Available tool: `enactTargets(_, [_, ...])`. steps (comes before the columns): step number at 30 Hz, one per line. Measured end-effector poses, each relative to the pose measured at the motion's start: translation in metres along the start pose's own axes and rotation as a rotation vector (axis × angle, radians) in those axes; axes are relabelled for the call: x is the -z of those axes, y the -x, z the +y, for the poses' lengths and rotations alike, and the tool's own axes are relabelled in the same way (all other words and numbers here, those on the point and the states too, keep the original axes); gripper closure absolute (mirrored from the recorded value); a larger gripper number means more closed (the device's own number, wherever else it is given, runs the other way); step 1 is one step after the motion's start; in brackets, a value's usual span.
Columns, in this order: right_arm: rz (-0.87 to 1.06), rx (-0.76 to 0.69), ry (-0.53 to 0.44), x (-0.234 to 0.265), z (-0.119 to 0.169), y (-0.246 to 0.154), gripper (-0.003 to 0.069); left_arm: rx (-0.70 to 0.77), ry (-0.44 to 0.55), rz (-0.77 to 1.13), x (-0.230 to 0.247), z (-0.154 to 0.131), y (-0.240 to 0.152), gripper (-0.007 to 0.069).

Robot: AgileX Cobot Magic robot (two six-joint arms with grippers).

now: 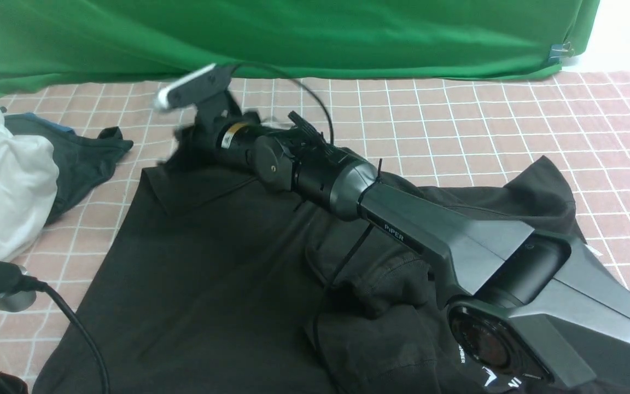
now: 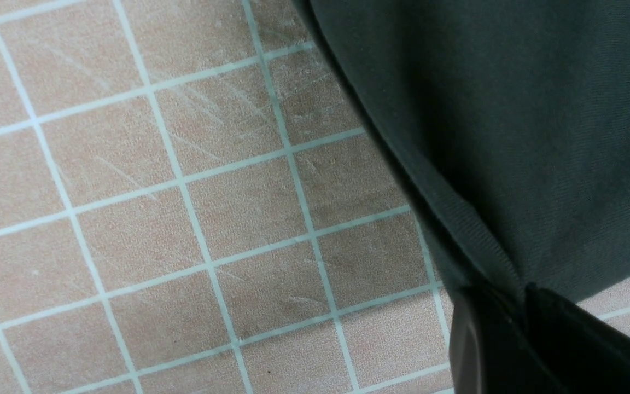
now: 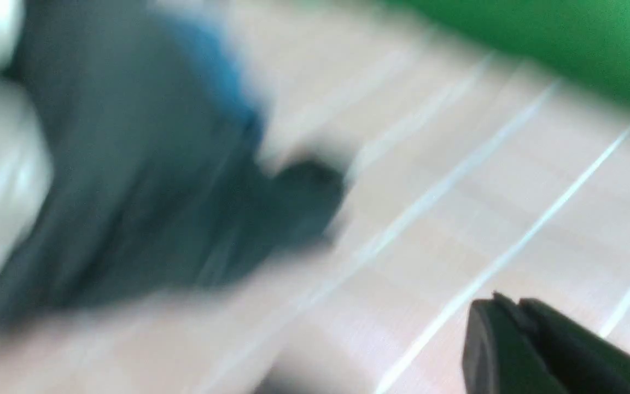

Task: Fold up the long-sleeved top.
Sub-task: Spread the long sleeves with your arms and place them on the tabletop

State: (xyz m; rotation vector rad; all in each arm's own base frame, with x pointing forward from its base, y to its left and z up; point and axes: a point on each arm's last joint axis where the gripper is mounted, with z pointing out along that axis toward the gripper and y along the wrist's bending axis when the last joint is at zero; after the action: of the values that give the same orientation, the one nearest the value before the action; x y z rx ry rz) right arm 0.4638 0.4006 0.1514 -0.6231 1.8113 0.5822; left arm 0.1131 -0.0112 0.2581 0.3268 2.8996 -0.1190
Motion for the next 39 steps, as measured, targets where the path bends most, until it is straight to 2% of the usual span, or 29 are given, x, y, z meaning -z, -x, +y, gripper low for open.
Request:
enactTargets(2, [-0.051, -0.043, -0.026, 0.001, -0.010, 0.006, 0.0562, 0.000, 0.000, 0.000, 0.000, 0.000, 0.000, 0.0575])
enactTargets(4, [-0.017, -0.095, -0.027, 0.006, -0.019, 0.013, 0.0541, 0.000, 0.000, 0.000, 0.000, 0.000, 0.000, 0.0575])
enactTargets(6, [0.096, -0.111, 0.001, 0.016, -0.022, 0.024, 0.0528, 0.000, 0.000, 0.000, 0.000, 0.000, 0.000, 0.0575])
enactTargets(10, [0.468, -0.054, 0.121, 0.064, -0.013, 0.055, 0.0515, -0.001, 0.003, -0.006, 0.000, 0.000, 0.001, 0.0575])
enactTargets(14, [0.645, 0.024, 0.191, 0.105, -0.003, 0.082, 0.0512, -0.001, 0.005, -0.015, 0.000, 0.000, 0.001, 0.0575])
enactTargets(18, [0.681, 0.053, 0.169, 0.139, 0.000, 0.107, 0.0541, 0.000, 0.006, -0.018, 0.000, 0.000, 0.001, 0.0575])
enactTargets(23, [0.766, 0.079, 0.105, 0.191, -0.001, 0.115, 0.0555, 0.000, 0.006, -0.018, 0.000, 0.000, 0.001, 0.0575])
enactTargets(26, [0.885, 0.066, 0.063, 0.244, 0.000, 0.091, 0.0555, 0.000, 0.006, -0.018, 0.000, 0.000, 0.001, 0.0575])
enactTargets(30, [0.875, 0.005, 0.015, 0.287, 0.003, 0.066, 0.0531, 0.001, 0.007, -0.024, 0.000, 0.001, 0.002, 0.0575])
enactTargets(31, [0.882, -0.011, 0.006, 0.294, 0.003, 0.054, 0.0519, 0.001, 0.008, -0.029, 0.000, 0.001, 0.002, 0.0575])
enactTargets(34, [0.818, -0.029, -0.016, 0.310, 0.007, 0.027, 0.0370, 0.001, 0.011, -0.054, 0.000, 0.001, 0.005, 0.0575])
enactTargets(38, [0.761, -0.037, -0.049, 0.296, 0.002, 0.003, 0.0146, 0.001, 0.013, -0.060, 0.000, 0.001, 0.005, 0.0575])
enactTargets(39, [0.755, -0.042, -0.054, 0.293, 0.001, 0.001, 0.0135, 0.001, 0.013, -0.060, 0.000, 0.001, 0.005, 0.0575])
